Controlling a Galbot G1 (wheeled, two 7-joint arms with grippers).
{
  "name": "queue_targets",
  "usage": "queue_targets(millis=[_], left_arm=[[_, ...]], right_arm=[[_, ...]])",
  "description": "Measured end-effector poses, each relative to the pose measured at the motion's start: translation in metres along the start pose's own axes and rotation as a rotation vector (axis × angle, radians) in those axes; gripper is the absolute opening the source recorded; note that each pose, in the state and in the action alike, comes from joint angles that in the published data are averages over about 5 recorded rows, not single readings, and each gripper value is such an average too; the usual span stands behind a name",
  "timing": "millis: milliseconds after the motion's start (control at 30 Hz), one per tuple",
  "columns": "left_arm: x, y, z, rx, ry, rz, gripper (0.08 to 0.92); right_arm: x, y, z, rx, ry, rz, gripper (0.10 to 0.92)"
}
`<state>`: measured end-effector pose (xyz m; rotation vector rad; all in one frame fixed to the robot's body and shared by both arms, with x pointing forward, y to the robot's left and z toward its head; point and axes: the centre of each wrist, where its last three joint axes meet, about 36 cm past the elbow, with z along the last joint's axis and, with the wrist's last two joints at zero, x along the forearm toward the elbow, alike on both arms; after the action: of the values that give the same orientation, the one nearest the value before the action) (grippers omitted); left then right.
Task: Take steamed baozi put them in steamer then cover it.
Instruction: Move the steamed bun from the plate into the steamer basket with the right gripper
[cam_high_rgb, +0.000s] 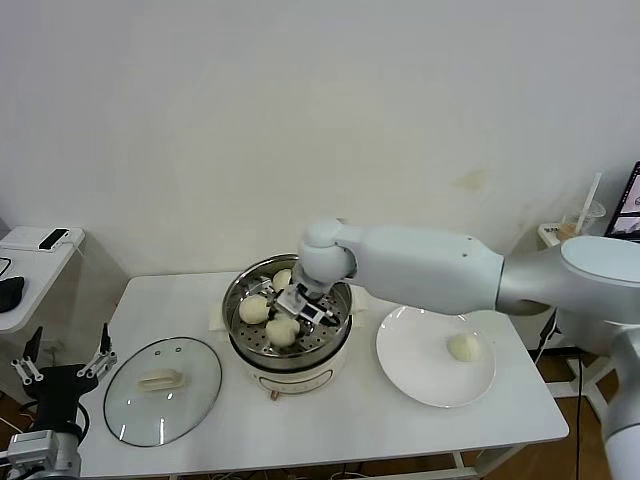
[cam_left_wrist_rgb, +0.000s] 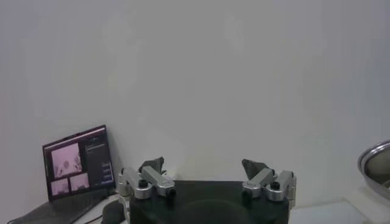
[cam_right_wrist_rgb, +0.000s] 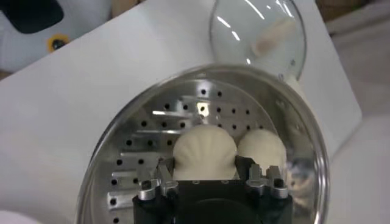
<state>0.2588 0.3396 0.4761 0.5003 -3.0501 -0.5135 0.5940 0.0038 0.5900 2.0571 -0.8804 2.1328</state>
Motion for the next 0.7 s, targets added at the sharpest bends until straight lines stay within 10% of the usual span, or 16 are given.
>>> queue_targets(millis=[700], left_arm=[[-0.003, 0.002, -0.002, 0.001, -0.010, 0.001, 0.823]], right_arm=[[0.041, -0.002, 0.014, -0.014, 0.035, 0.009, 0.823]])
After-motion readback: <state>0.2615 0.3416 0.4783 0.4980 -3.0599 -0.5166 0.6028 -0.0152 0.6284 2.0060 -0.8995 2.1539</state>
